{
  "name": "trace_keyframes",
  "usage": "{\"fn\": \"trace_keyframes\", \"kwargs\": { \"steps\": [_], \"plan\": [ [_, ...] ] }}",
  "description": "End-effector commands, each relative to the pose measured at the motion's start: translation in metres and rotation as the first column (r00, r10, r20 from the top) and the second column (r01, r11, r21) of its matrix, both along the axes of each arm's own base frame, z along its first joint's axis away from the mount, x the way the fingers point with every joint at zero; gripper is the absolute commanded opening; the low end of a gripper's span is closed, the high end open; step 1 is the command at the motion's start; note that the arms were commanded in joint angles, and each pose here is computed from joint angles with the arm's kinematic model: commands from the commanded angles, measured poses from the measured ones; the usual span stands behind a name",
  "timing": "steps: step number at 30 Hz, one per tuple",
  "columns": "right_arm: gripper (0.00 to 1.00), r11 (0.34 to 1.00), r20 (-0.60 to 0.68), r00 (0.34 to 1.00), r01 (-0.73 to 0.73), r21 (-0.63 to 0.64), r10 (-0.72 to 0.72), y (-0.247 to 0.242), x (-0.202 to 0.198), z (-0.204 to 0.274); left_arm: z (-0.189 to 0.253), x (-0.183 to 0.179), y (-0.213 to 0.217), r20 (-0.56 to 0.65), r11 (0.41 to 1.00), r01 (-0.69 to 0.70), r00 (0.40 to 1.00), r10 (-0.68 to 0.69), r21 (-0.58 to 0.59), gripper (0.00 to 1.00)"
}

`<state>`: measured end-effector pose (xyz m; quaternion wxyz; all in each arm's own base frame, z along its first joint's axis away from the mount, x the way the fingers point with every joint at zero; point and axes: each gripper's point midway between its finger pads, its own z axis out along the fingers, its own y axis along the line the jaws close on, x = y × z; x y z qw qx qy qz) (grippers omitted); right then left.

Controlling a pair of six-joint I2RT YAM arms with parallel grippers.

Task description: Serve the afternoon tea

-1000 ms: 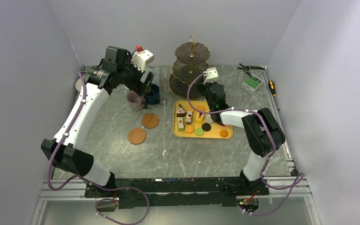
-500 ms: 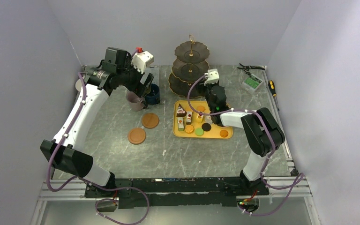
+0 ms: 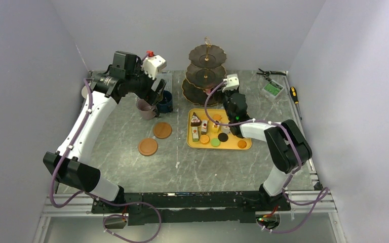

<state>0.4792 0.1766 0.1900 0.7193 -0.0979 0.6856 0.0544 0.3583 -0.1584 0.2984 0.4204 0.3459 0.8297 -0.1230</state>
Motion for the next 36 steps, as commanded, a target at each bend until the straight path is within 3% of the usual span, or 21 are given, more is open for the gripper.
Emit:
{"fn": "trace_keyframes", "kwargs": {
  "steps": [1, 11, 25, 36],
  "plan": [
    [0.64, 0.999, 0.11, 0.994, -0.007, 0.045, 0.002, -0.004, -0.01, 0.046, 0.019, -0.009, -0.002, 0.041, 0.999, 0.018, 0.999, -0.017, -0.036, 0.94],
    [0.59, 0.997, 0.073, 0.996, 0.051, 0.054, -0.055, -0.029, -0.041, 0.043, 0.021, -0.01, -0.001, 0.04, 0.999, 0.021, 0.999, -0.02, -0.035, 0.94],
    [0.61, 0.946, -0.178, 0.936, 0.319, 0.058, -0.304, -0.104, -0.119, 0.005, 0.016, -0.012, -0.001, 0.029, 0.999, 0.031, 0.999, -0.03, -0.027, 0.94],
    [0.65, 0.918, -0.199, 0.903, 0.395, 0.037, -0.381, -0.118, -0.121, -0.016, 0.008, -0.007, 0.006, 0.005, 1.0, -0.009, 1.0, 0.009, 0.014, 0.94]
  ]
}}
